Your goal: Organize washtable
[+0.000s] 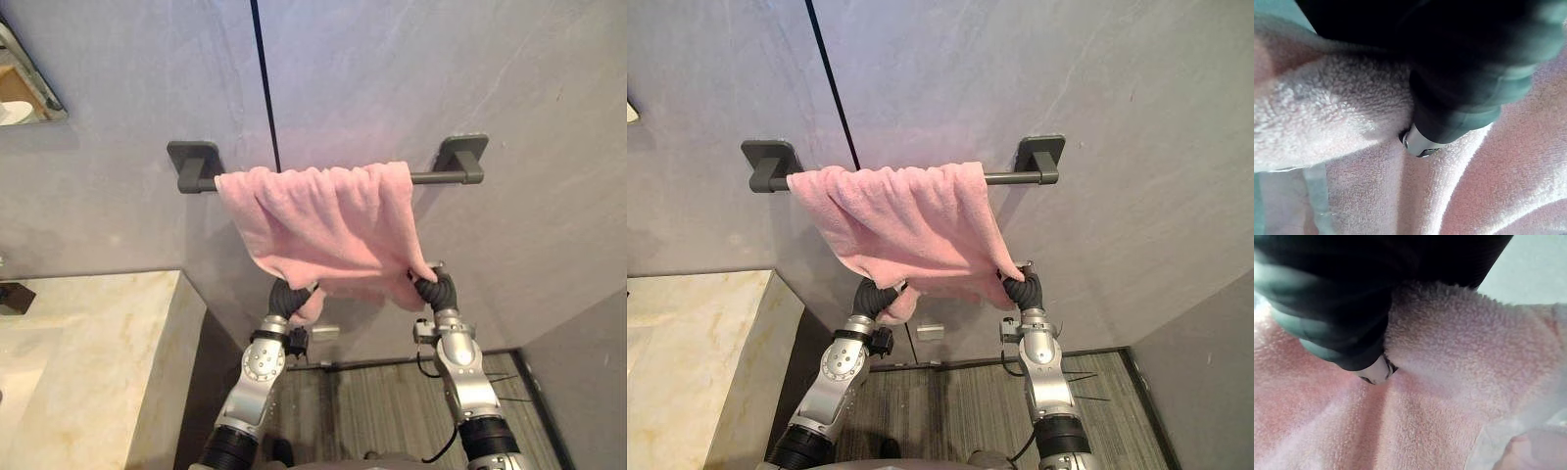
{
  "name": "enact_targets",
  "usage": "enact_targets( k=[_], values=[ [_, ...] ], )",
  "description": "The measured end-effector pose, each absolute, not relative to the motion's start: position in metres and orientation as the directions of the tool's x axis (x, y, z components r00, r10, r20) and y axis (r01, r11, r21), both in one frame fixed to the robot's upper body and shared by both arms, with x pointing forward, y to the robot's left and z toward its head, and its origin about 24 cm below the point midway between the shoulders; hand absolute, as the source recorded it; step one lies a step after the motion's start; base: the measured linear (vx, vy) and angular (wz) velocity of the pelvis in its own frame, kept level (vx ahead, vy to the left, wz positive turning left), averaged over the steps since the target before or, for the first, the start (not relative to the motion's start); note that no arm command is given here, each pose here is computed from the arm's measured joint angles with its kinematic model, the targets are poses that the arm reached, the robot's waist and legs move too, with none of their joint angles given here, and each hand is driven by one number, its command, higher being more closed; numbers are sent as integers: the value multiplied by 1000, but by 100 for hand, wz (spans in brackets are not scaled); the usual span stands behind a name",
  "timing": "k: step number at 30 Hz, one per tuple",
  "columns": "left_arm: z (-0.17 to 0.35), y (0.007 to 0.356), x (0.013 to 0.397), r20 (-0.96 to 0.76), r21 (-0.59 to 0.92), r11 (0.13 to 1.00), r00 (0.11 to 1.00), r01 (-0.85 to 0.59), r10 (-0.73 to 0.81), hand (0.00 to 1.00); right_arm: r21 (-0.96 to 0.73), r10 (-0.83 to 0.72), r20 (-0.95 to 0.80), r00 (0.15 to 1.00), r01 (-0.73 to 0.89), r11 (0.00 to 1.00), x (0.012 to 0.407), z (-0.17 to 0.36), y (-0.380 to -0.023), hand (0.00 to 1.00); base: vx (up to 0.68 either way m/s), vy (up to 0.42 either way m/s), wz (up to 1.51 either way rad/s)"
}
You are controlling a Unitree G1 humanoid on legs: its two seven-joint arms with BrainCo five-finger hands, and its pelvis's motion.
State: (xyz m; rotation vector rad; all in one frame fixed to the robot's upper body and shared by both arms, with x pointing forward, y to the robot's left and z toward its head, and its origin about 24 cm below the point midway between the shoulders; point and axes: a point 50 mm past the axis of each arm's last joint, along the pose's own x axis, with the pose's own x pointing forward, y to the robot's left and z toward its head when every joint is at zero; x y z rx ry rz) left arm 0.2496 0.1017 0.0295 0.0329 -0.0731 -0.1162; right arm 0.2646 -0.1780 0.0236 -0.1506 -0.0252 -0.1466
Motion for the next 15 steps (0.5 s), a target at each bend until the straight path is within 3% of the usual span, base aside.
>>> enact_targets(
  k=[6,15],
  values=[
    [24,102,248,46,39,993,992,114,-116,100,-143,-145,26,989,147,979,265,21,-177,100,10,-12,3],
    [-14,111,233,-123,50,995,989,89,-82,100,-72,-145,-171,975,134,988,255,-20,-162,100,-37,-10,-1]
  ],
)
